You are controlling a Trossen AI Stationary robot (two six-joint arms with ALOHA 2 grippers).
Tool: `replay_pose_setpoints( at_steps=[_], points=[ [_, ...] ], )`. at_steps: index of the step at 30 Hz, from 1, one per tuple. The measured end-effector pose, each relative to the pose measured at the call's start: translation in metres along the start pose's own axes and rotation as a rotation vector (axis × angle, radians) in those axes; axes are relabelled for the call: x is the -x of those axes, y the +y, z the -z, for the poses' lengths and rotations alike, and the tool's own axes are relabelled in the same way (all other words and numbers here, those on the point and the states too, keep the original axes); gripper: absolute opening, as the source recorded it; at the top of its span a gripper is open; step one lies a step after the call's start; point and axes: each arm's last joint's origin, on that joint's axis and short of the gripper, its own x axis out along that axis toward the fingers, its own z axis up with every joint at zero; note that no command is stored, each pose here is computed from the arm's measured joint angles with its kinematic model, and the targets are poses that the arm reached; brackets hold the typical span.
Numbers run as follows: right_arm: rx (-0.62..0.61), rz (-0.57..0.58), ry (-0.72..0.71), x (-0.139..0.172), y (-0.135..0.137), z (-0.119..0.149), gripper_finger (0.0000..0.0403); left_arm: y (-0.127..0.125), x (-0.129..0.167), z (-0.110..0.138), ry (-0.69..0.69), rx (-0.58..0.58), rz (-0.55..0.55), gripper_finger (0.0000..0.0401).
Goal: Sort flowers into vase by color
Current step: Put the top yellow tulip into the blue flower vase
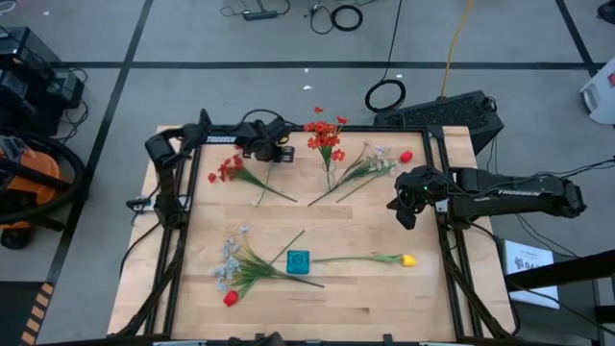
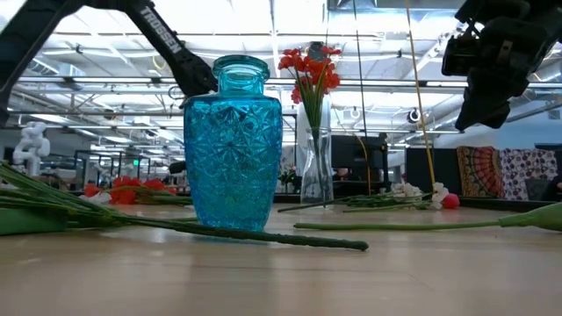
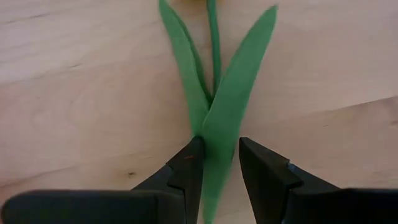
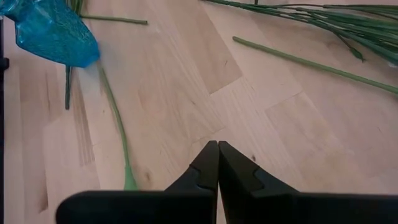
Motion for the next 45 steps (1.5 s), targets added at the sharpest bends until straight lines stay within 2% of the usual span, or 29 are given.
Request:
replay_pose_setpoints(
  at_steps=[6,9,12,15,19,24,29,33,37,41,45],
  points=[
    [-0.006,-0.005,-0.010,0.000,0.000,-0.001,0.0000,-0.004,-0.009,0.004,0.047,0.007,-0.071,0.0099],
    [-0.005,-0.011,-0.023,0.000,0.001,-0.002,0.0000,-0.006,-0.005,0.007,0.038,0.004,-0.076,0.0069],
    [-0.005,-0.011,-0.023,0.000,0.001,-0.002,0.0000,-0.007,0.000,0.009,0.034,-0.005,-0.076,0.0023],
    [-0.005,-0.010,-0.022,0.000,0.001,-0.002,0.0000,-0.009,0.008,0.015,0.045,0.005,-0.084,0.0010],
    [-0.008,-0.010,-0.021,0.000,0.001,-0.002,0.0000,-0.018,0.029,0.022,0.015,-0.025,-0.031,0.0007],
    [-0.013,-0.010,-0.020,0.000,0.001,-0.002,0.0000,-0.034,0.082,0.039,-0.135,-0.045,0.048,0.0004],
    [-0.013,-0.009,-0.019,0.000,0.001,-0.002,0.0000,-0.044,0.152,0.070,-0.353,-0.035,0.168,0.0002],
    [-0.013,-0.009,-0.020,0.000,0.001,-0.002,0.0000,-0.046,0.203,0.107,-0.527,-0.035,0.269,0.0001],
    [-0.013,-0.009,-0.020,0.000,0.001,-0.002,0.0000,-0.049,0.241,0.148,-0.720,-0.055,0.375,0.0001],
    [-0.011,-0.009,-0.021,0.000,0.001,-0.002,0.0000,-0.058,0.263,0.186,-0.870,-0.139,0.450,0.0001],
    [-0.004,-0.010,-0.024,0.000,0.001,-0.002,0.0000,-0.071,0.262,0.215,-0.919,-0.227,0.559,0.0000]
  ],
)
